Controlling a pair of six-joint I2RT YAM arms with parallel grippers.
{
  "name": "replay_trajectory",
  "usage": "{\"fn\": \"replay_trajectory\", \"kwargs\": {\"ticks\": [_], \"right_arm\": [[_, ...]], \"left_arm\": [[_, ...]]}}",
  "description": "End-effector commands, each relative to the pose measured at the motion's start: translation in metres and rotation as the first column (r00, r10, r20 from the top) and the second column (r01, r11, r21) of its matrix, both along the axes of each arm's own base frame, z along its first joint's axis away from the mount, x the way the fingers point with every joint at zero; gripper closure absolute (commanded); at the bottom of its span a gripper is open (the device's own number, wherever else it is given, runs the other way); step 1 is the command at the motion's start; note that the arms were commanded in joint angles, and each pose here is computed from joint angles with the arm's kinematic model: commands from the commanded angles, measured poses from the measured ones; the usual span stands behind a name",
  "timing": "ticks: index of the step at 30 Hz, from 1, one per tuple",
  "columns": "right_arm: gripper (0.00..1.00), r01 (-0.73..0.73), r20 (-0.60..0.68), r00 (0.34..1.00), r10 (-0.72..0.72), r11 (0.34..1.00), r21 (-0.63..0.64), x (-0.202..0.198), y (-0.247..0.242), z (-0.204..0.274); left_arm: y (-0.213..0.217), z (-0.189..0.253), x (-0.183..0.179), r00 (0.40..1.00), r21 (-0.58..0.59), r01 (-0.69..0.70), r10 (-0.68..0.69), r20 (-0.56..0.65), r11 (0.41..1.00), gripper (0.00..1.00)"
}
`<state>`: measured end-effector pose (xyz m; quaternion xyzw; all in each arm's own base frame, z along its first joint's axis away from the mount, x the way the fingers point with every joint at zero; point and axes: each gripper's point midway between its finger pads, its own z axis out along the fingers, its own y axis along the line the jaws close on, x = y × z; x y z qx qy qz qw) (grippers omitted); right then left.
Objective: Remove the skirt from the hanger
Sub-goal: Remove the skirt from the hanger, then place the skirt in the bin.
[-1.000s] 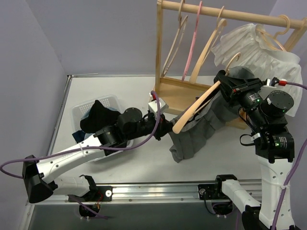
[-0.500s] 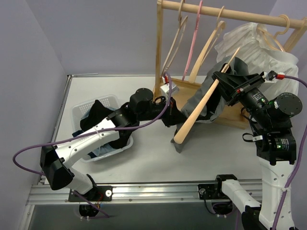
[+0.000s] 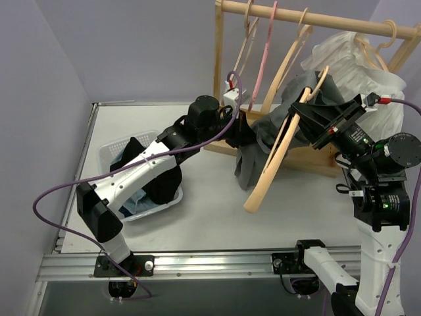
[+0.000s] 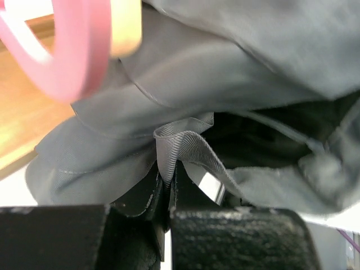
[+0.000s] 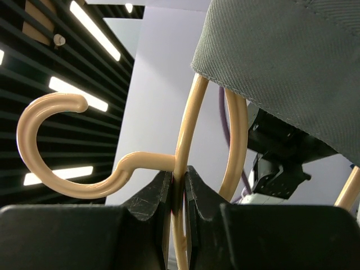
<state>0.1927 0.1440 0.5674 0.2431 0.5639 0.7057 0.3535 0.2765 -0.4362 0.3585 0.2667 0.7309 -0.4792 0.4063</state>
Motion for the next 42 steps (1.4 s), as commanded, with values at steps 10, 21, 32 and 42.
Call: {"fn": "replay_trajectory", "kwargs": {"ticks": [10, 21, 32, 42], "right_arm": [[1.00, -0.038, 0.082, 0.996, 0.045, 0.995, -0.088, -0.030, 0.007, -0.008], [1.00, -0.118, 0.071, 0.988, 0.136, 0.969, -0.219, -0.050, 0.017, -0.037], [1.00, -0.153, 0.213, 0.952, 0.221, 0.944, -0.293, -0.088, 0.024, 0.009], [1.00, 0.086, 0.154, 0.988, 0.024, 0.744, -0.662, -0.005, -0.007, -0.060]], "left_arm": [[-0.003, 0.098, 0.009, 0.977, -0.260, -0.043, 0.095, 0.192, 0.965, 0.98], [0.044, 0.068, 0.101, 0.795, 0.016, -0.559, 0.530, 0.294, 0.829, 0.98], [0.023, 0.033, 0.081, 0.884, 0.084, -0.428, 0.398, 0.246, 0.900, 0.98], [0.085, 0.044, 0.005, 0.930, 0.150, -0.321, 0.282, 0.235, 0.935, 0.98]]}}
